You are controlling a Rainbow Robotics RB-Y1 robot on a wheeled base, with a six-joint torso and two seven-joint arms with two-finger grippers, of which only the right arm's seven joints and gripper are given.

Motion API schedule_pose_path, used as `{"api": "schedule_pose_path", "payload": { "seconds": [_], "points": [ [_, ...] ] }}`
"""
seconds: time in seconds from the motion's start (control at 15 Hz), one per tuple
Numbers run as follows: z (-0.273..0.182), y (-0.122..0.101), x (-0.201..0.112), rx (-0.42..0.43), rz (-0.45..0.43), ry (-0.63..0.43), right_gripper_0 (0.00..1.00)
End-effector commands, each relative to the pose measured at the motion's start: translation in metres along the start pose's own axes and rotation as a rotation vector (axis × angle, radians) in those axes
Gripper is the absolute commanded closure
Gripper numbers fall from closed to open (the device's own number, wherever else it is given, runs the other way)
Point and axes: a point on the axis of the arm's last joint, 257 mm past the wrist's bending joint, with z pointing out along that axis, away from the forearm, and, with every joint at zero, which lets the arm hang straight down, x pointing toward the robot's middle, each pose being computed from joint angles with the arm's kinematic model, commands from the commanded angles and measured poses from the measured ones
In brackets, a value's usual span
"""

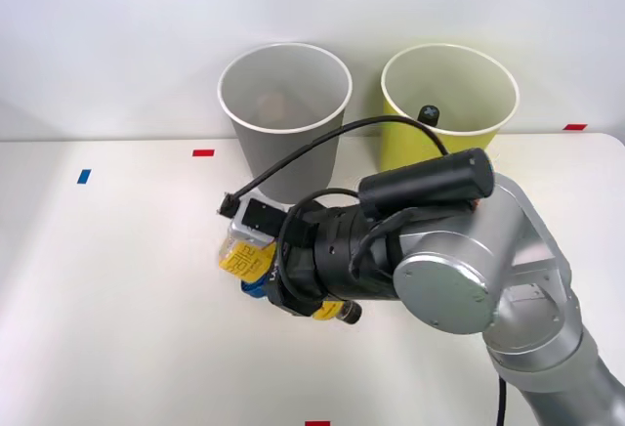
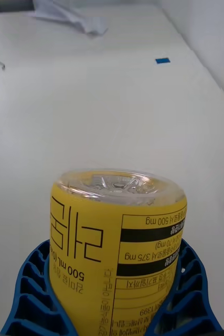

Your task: Put cans in the gray bin, plastic bottles in the light green bin

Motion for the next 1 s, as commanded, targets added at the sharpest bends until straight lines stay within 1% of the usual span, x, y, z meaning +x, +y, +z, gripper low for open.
{"api": "schedule_pose_path", "payload": {
  "seconds": [0.07, 0.27, 0.4, 0.53, 0.6, 0.67, 0.73, 1.0],
  "points": [
    [-0.025, -0.009, -0.024, 0.019, 0.075, -0.134, 1.00],
    [-0.054, -0.030, -0.052, 0.103, 0.101, -0.279, 1.00],
    [-0.077, -0.045, -0.067, 0.162, 0.117, -0.358, 1.00],
    [-0.097, -0.065, -0.078, 0.241, 0.137, -0.450, 1.00],
    [-0.108, -0.074, -0.083, 0.278, 0.166, -0.521, 1.00],
    [-0.120, -0.082, -0.087, 0.307, 0.199, -0.590, 1.00],
    [-0.131, -0.090, -0.089, 0.347, 0.212, -0.642, 1.00],
    [-0.167, -0.118, -0.097, 0.470, 0.218, -0.763, 1.00]
  ]
}}
